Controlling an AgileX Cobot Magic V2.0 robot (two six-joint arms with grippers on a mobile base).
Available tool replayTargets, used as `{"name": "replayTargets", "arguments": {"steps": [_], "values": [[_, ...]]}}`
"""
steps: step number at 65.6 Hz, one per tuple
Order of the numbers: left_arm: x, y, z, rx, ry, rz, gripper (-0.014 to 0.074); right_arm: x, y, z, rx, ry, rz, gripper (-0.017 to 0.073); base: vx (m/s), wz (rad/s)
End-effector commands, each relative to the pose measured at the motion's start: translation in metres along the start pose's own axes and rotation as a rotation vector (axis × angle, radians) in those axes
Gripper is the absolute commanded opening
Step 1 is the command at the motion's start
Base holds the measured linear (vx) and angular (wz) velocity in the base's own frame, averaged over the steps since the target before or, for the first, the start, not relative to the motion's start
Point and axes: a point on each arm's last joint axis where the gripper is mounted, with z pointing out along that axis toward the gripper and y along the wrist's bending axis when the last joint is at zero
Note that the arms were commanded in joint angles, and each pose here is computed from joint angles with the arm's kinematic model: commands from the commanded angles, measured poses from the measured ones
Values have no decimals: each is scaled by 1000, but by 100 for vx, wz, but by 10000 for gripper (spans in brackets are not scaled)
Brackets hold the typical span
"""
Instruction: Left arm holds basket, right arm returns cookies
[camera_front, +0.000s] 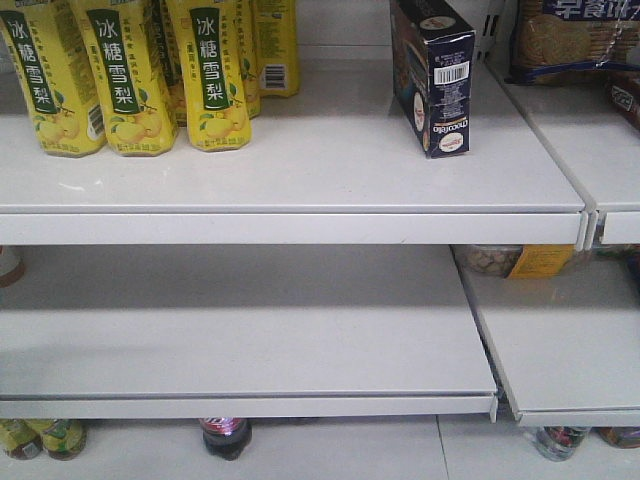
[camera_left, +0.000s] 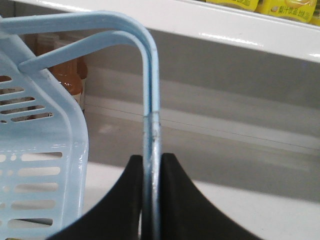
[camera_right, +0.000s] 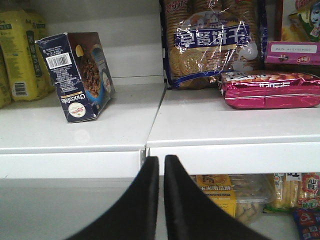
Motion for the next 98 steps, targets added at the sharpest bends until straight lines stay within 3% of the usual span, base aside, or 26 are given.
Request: {"name": "replayTargets", "arguments": {"steps": [1,26,98], "values": [[-17,-5,-4,36,-137,53,-3,-10,2,0,-14,-40,-37,-8,0,0],[-4,-1,-3,14,11,96,-3,-10,2,0,-14,-40,-37,-8,0,0],[-4,-1,-3,14,12,95,-3,-10,2,0,-14,-40,-37,-8,0,0]]}}
